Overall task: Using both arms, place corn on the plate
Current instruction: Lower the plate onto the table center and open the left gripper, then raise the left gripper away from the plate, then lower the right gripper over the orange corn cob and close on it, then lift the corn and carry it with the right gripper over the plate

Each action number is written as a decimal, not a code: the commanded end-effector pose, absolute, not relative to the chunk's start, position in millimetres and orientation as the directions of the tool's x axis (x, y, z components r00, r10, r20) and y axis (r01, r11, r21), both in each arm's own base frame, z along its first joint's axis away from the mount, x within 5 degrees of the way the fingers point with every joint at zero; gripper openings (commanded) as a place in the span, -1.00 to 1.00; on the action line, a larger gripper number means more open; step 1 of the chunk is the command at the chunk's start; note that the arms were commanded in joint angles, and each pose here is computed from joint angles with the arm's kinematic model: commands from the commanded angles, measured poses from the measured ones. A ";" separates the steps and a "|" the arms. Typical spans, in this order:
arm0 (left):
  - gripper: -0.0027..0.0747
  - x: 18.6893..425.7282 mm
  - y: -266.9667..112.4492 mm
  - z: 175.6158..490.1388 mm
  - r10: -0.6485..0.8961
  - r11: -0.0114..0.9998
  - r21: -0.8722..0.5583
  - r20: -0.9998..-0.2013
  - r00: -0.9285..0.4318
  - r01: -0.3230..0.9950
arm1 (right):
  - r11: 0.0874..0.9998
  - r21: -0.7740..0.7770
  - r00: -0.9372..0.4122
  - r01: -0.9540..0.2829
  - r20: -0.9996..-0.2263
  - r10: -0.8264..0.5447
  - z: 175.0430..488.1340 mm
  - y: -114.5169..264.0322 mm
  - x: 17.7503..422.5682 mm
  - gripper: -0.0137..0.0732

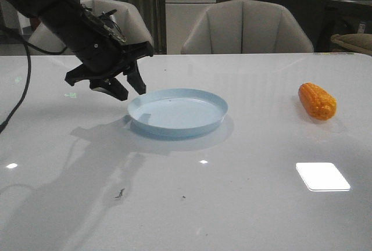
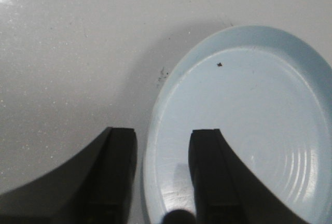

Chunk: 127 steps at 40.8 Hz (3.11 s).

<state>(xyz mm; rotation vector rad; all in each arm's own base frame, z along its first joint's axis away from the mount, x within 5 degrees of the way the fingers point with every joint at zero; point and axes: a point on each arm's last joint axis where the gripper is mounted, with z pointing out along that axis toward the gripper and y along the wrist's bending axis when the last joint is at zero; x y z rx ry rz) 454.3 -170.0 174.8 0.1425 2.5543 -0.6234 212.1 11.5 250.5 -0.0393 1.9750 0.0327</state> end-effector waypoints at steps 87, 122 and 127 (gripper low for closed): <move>-0.01 168.1 -24.3 377.2 0.018 0.986 -0.012 -0.984 -0.178 0.169 | 0.991 0.130 -0.852 0.027 -0.515 0.091 229.0 -4.2 482.4 0.49; -0.01 169.1 -23.2 382.4 0.009 0.988 -0.010 -0.993 -0.121 0.156 | 0.974 0.105 -0.761 -0.203 -0.643 -0.089 277.1 72.4 495.5 -0.12; -0.01 169.1 -23.2 382.4 0.009 0.988 -0.010 -0.993 -0.121 0.156 | 0.945 0.091 -0.718 -0.315 -0.674 -0.175 291.6 121.3 487.7 -0.12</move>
